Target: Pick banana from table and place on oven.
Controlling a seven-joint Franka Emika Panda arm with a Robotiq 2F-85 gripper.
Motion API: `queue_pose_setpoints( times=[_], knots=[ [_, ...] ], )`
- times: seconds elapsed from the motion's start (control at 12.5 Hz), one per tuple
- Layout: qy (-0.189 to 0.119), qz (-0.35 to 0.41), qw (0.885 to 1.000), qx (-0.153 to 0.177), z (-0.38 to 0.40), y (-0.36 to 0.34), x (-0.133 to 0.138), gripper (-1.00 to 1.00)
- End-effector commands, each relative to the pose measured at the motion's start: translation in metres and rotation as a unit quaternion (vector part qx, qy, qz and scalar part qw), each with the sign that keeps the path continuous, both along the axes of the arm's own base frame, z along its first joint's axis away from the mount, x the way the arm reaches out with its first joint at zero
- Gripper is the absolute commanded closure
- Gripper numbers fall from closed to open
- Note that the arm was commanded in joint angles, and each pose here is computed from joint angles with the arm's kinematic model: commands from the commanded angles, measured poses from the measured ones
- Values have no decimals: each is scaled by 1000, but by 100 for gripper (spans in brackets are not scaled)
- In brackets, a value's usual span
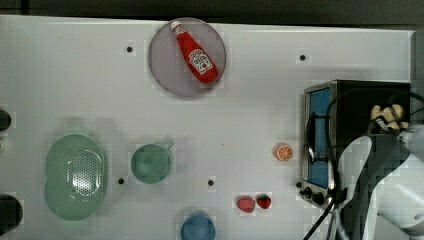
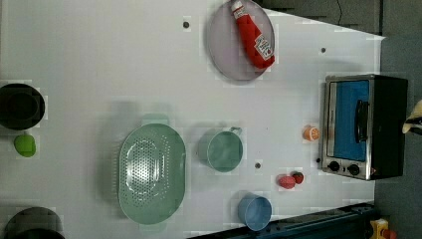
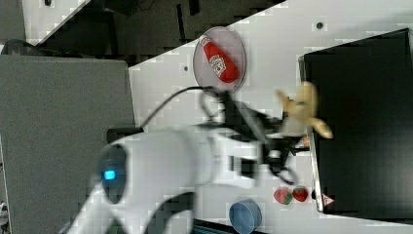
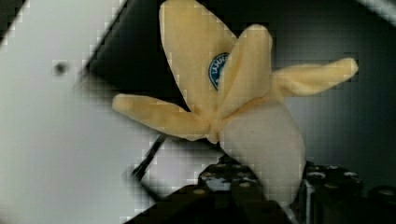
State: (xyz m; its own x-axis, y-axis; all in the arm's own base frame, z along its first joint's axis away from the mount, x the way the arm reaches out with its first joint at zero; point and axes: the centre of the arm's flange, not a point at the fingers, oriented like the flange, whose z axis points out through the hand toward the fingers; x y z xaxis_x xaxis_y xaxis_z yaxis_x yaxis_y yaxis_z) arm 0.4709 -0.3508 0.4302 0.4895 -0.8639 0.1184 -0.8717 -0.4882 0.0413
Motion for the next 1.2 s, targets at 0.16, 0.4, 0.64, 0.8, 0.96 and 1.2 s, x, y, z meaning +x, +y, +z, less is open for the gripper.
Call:
queue_pose_setpoints(
  times=[0.16,0.4,0.64,0.8,0.96,1.2],
  knots=[
    [25,98,995,-12,-33,9,19,50],
    [30,93,995,-16,-39,2,18,21],
    [30,95,995,-20,-37,0,17,-47],
    [28,97,995,-24,-32,0,19,-93],
    [26,118,992,-35,-15,9,29,-100],
    [72,217,973,5,30,65,50,-100]
  ],
)
